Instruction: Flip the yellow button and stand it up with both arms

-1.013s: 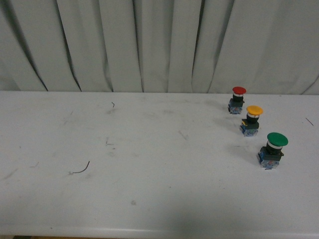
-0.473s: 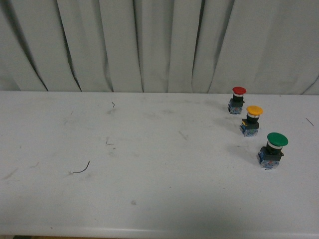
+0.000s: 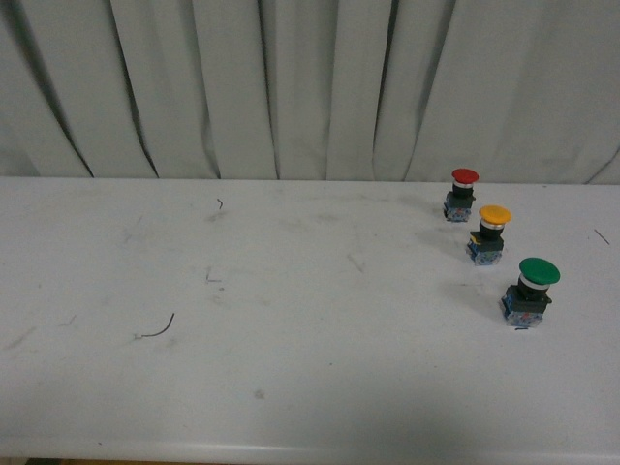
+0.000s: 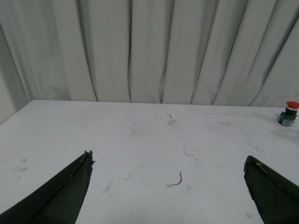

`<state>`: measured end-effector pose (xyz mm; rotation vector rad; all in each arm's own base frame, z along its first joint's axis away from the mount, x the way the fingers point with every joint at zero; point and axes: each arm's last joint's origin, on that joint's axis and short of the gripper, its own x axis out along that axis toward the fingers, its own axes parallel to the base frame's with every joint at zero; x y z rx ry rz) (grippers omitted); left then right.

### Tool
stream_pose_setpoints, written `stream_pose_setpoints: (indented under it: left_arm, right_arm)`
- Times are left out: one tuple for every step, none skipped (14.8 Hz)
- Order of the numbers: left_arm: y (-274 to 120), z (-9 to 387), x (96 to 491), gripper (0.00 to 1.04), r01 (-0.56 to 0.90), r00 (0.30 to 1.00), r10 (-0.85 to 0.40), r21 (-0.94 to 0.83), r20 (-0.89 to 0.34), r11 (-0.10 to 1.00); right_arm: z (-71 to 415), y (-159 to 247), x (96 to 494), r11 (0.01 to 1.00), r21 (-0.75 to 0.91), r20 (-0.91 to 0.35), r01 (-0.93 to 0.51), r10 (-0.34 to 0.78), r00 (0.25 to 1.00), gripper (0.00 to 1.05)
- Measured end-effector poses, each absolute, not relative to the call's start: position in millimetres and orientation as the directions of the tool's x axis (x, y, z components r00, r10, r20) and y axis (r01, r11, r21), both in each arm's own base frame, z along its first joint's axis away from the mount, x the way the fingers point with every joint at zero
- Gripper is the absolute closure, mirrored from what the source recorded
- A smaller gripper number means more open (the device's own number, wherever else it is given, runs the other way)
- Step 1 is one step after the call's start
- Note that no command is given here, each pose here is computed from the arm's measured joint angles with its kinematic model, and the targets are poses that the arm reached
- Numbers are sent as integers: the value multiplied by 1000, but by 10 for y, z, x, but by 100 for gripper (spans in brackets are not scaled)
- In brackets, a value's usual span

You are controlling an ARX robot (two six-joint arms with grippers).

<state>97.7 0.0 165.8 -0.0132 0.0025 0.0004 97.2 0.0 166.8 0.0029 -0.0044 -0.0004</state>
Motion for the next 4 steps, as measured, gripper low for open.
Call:
stream_pose_setpoints:
  left_arm:
    - [0,1657,977,7,0,1000,0,-13,-3,1000]
    - [0,1657,977,7,0,1000,0,-13,-3,1000]
    - [0,1658,977,7,0,1000,0,-13,-2,1000]
    - [0,1657,977,7,0,1000,0,-13,-3,1000]
  right_arm:
    - [1668,0,972,1000,3,4,0,0,1000,6]
    - [1669,0,972,1000,3,5,1,-1,1000,6]
    - [1668,0,972,1000,3,4,0,0,1000,6]
    - [1669,0,972,1000,3,5,1,-1,1000,6]
